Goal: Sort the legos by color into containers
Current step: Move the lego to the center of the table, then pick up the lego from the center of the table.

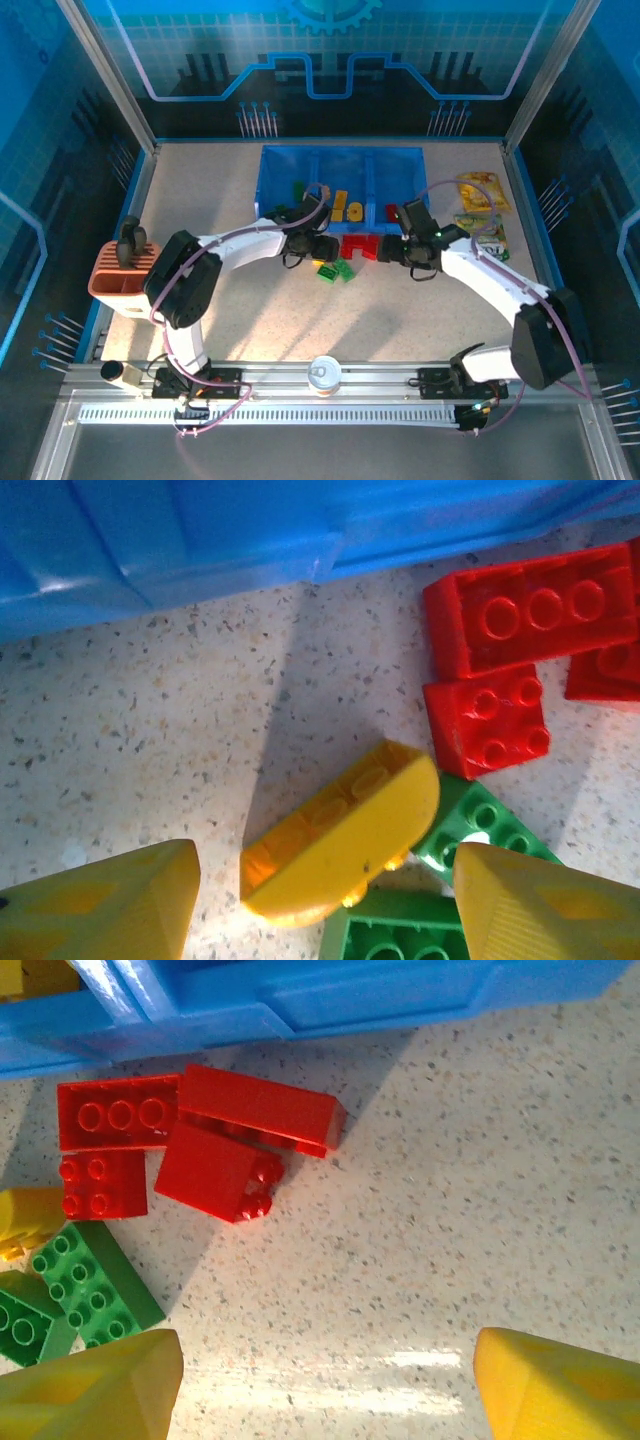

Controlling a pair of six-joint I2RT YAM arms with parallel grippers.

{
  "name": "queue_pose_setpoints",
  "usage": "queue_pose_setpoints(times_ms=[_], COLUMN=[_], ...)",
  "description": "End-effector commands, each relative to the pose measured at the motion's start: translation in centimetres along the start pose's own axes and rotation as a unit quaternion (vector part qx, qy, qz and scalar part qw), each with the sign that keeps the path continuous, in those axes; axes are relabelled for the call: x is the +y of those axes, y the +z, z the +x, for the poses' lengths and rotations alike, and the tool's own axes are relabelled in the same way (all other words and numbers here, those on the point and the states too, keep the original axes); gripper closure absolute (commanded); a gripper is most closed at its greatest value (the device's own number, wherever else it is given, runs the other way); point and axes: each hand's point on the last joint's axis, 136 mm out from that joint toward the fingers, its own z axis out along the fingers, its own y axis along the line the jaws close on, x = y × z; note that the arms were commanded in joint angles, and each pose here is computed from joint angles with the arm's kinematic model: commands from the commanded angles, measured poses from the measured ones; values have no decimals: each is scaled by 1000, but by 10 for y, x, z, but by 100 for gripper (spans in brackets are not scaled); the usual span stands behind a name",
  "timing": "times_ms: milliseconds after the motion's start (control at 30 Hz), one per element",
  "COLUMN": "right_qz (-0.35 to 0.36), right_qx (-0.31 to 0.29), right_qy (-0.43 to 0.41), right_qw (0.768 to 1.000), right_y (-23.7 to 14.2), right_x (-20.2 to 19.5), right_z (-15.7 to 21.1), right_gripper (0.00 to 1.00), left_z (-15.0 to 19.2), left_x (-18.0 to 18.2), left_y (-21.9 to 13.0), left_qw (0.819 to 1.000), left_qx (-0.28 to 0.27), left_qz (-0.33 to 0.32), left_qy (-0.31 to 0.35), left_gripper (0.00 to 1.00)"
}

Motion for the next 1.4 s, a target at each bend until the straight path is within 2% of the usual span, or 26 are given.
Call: queue_pose_setpoints(times_ms=[0, 200, 533, 800, 900, 1100, 1367], right_qz=[-14, -12, -19, -23, -22, -31, -31], right_qx=[-11, -5, -11, -10, -13, -15, -12], right_qy=[27, 43, 51, 55, 55, 57, 55], right_qw=[999, 999, 998, 998, 998, 998, 998], right_y=[-3, -1, -5, -6, -7, -7, -5], right_x=[-8, -23, -26, -27, -28, -24, -23], right_z=[7, 25, 25, 29, 29, 28, 31], right_gripper=[22, 23, 23, 23, 23, 23, 23], left_z=[-1, 0, 13, 13, 14, 7, 2], left_x=[6, 7, 14, 39, 37, 26, 17], left_y=[6, 17, 25, 16, 7, -15, -14], left_qw=[999, 999, 998, 996, 996, 997, 998], left_qx=[20, 35, 54, 53, 51, 21, 28], left_qz=[-15, -11, -24, -29, -21, 11, 30], left_qy=[31, 31, 15, -64, -74, -80, -47], left_gripper=[33, 43, 53, 57, 56, 42, 38])
